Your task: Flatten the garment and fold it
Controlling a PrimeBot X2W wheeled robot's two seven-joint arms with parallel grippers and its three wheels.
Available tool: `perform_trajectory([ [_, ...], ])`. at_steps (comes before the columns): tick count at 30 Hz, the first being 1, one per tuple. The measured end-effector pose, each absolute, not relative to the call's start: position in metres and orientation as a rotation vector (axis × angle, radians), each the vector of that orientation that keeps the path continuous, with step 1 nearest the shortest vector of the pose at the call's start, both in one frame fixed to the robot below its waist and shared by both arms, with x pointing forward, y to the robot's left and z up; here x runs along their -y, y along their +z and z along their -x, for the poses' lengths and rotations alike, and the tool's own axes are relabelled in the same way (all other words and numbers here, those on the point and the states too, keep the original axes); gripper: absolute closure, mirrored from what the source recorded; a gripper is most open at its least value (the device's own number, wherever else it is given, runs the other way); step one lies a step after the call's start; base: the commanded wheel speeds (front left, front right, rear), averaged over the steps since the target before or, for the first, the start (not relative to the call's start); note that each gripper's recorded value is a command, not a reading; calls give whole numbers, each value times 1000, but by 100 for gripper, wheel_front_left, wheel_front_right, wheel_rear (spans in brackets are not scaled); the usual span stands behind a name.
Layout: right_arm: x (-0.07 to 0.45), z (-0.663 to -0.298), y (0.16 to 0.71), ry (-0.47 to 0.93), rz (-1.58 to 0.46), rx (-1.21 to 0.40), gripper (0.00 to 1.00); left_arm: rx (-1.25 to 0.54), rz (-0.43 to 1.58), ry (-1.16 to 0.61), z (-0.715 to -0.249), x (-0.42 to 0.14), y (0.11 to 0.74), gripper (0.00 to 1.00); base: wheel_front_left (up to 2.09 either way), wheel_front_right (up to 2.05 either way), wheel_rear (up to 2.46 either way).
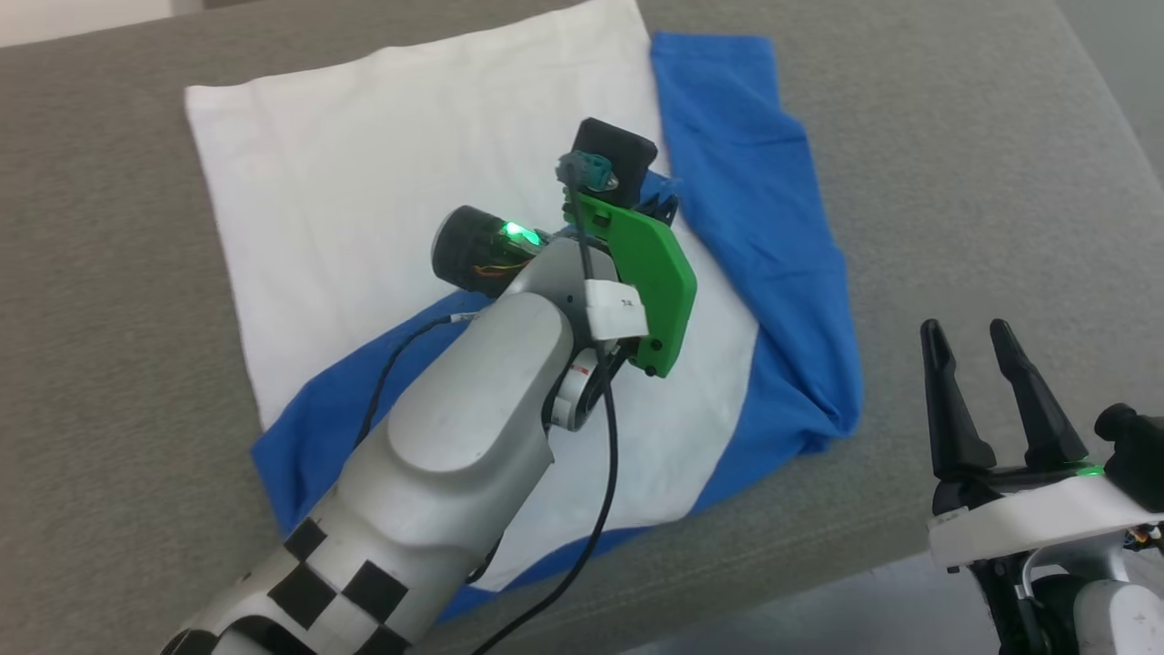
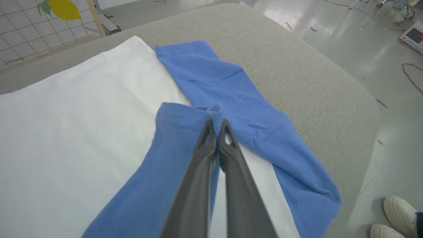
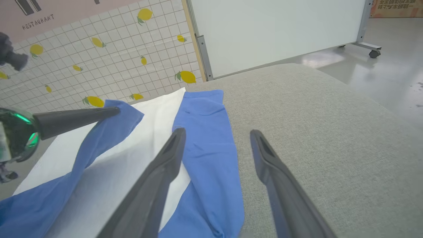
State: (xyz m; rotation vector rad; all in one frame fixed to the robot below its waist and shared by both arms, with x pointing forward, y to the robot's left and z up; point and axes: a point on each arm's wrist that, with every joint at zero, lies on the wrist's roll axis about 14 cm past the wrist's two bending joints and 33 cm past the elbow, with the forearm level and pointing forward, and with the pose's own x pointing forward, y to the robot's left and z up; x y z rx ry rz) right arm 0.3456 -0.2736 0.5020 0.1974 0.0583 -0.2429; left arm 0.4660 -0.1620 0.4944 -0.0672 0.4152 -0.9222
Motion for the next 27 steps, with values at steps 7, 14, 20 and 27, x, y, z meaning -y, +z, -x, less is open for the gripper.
perform_trajectory([
  [7,285,-332,485,-305,-216,-93,0,-498,-33,-1014,-455,195,455,100,0,0,0],
  [14,297,-323,473,-362,-208,-119,0,-661,-115,-1097,-430,206,397,100,0,0,0],
  [20,302,-320,467,-383,-201,-137,0,-682,-83,-1141,-421,213,391,0,0,0,0],
  [27,304,-329,472,-366,-168,-128,0,-552,131,-1107,-431,212,434,0,0,0,0],
])
